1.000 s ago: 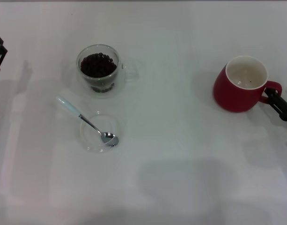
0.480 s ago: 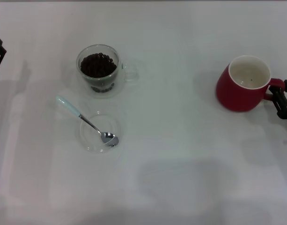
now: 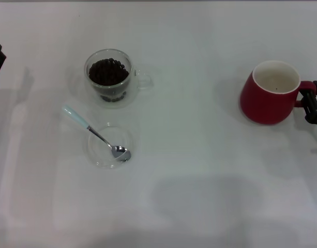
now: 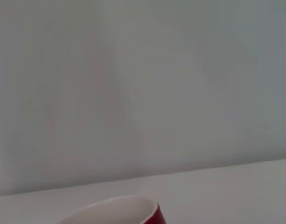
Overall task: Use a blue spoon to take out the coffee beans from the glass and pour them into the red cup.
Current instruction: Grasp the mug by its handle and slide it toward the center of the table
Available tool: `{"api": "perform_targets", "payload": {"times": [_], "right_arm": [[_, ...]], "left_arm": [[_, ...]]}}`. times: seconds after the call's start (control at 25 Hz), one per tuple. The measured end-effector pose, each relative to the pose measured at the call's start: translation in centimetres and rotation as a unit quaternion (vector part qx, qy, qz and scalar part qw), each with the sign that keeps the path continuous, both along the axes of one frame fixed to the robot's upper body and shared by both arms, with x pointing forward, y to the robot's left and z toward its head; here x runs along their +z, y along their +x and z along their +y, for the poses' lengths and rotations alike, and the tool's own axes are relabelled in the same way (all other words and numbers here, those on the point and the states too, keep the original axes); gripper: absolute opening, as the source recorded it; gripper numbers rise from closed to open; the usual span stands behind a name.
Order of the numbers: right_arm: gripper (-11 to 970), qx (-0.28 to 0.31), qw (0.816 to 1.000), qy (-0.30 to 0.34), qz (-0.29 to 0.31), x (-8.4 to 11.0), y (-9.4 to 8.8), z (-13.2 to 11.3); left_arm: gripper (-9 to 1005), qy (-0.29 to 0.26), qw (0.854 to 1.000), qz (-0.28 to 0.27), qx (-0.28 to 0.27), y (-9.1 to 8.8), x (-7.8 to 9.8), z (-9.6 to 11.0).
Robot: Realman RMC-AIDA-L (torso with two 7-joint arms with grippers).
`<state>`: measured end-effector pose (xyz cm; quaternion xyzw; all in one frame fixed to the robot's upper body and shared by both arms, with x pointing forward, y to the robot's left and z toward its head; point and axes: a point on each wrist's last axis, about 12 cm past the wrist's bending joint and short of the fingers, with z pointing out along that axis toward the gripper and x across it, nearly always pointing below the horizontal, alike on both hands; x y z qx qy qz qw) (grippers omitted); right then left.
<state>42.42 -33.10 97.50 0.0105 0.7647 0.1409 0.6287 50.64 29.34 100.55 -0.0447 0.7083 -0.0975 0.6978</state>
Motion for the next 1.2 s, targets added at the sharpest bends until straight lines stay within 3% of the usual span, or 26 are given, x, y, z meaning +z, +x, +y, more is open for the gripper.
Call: {"api": "perform_targets", "payload": {"times": [0.4,1.2], "right_arm": [[216,0.044,0.999,-0.029,-0.005,0.0,0.4,1.1],[190,0.135,0.987,-0.075,-0.044,0.8,2.4,6.8]], "left_arm": [[896,0.000,1.000,-0.004,-0.005,0.4,0.2,-0.2],[896,0.002,1.000,-0.009,-0.009,0.3,0.3,-0.3]]}}
